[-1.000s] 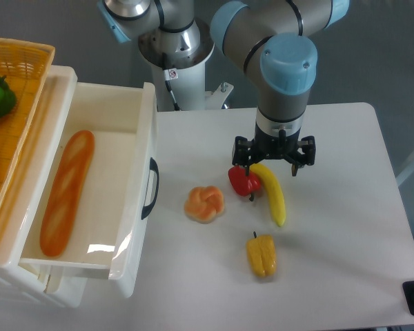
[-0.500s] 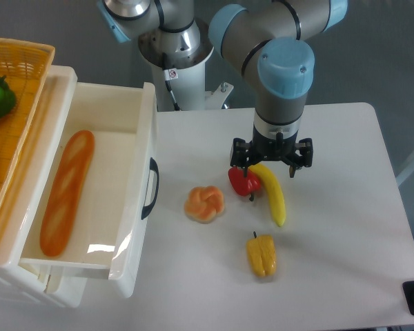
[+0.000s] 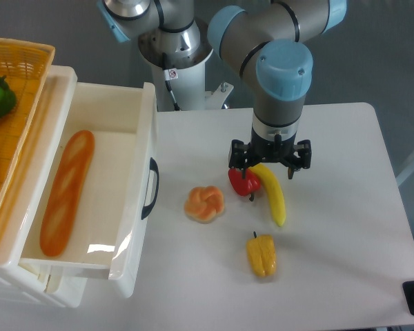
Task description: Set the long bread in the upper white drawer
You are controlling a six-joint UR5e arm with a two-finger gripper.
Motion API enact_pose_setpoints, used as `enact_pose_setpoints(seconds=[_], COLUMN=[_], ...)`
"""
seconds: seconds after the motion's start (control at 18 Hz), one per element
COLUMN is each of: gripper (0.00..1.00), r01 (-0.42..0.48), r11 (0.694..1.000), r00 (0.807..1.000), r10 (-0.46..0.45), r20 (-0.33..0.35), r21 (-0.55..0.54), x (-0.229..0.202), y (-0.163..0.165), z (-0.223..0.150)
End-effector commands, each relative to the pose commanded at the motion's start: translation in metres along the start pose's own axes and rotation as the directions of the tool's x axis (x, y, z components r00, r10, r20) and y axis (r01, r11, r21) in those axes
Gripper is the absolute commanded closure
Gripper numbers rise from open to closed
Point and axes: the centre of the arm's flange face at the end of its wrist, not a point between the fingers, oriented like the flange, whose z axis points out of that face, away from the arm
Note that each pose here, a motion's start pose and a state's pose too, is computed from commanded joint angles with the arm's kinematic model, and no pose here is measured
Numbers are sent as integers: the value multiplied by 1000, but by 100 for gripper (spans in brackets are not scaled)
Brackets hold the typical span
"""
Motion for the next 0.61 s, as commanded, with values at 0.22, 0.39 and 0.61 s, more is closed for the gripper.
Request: enact_pose_setpoints(seconds=[0.22,0.39,0.61], gripper=[0,0,0], r01=[-8,-6,-5], r11=[1000,1000,1000], r00=[1000,1000,1000], r10=[8,6,5], r20=[2,5,7], r21=[4,8,12], x=[0,-1,-2], y=[-2,-2,-2], z=[-1,-4,-6])
